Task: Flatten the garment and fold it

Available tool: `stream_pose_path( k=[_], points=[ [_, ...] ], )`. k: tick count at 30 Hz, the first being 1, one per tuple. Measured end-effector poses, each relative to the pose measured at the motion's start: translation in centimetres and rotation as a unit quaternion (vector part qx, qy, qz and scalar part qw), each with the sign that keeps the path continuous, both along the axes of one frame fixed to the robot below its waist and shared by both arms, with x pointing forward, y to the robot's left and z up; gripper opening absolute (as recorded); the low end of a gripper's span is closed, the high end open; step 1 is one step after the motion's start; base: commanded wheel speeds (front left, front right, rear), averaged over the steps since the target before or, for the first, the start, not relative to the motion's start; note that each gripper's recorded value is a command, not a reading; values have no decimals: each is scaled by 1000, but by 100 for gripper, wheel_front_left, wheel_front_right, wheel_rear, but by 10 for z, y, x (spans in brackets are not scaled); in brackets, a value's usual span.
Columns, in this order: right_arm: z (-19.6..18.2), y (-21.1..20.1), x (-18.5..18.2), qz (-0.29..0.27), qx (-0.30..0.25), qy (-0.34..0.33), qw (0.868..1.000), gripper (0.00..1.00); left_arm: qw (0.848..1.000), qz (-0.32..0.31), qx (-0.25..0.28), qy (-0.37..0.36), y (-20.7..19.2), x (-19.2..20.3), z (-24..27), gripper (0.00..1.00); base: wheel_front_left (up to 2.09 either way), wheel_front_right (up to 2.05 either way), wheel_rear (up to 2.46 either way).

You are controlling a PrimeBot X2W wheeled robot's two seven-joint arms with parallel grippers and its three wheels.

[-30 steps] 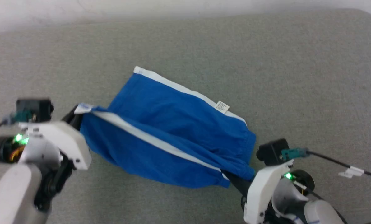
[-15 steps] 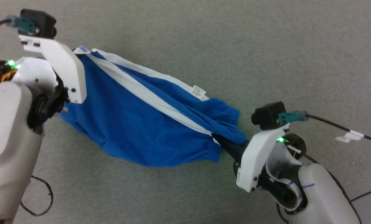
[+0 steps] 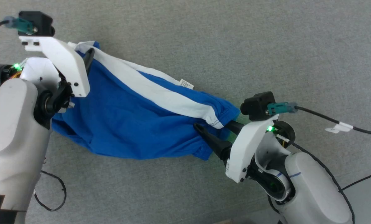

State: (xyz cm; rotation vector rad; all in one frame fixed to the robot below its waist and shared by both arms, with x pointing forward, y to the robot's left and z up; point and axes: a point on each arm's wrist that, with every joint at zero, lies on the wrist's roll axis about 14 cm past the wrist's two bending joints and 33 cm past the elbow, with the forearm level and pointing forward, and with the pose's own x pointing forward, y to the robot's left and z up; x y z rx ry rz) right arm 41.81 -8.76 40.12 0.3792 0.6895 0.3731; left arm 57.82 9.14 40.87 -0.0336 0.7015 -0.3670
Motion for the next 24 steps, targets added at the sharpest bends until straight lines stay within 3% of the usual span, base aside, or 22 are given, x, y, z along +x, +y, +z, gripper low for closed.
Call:
stream_pose_path(
  k=[8,15,20,24],
  points=[
    [25,-11,0,-30,-27,-87,995,100,989,63,-45,-128,20,-6,46,100,0,0,0],
    [57,-32,-10,-74,-56,-172,981,100,967,125,-36,-219,54,-43,77,100,0,0,0],
    [89,-38,-16,-92,-56,-233,966,100,964,137,-21,-227,71,-76,84,100,0,0,0],
    [107,-40,-22,-97,-54,-259,959,100,977,117,-12,-178,79,-91,80,100,0,0,0]
  ],
)
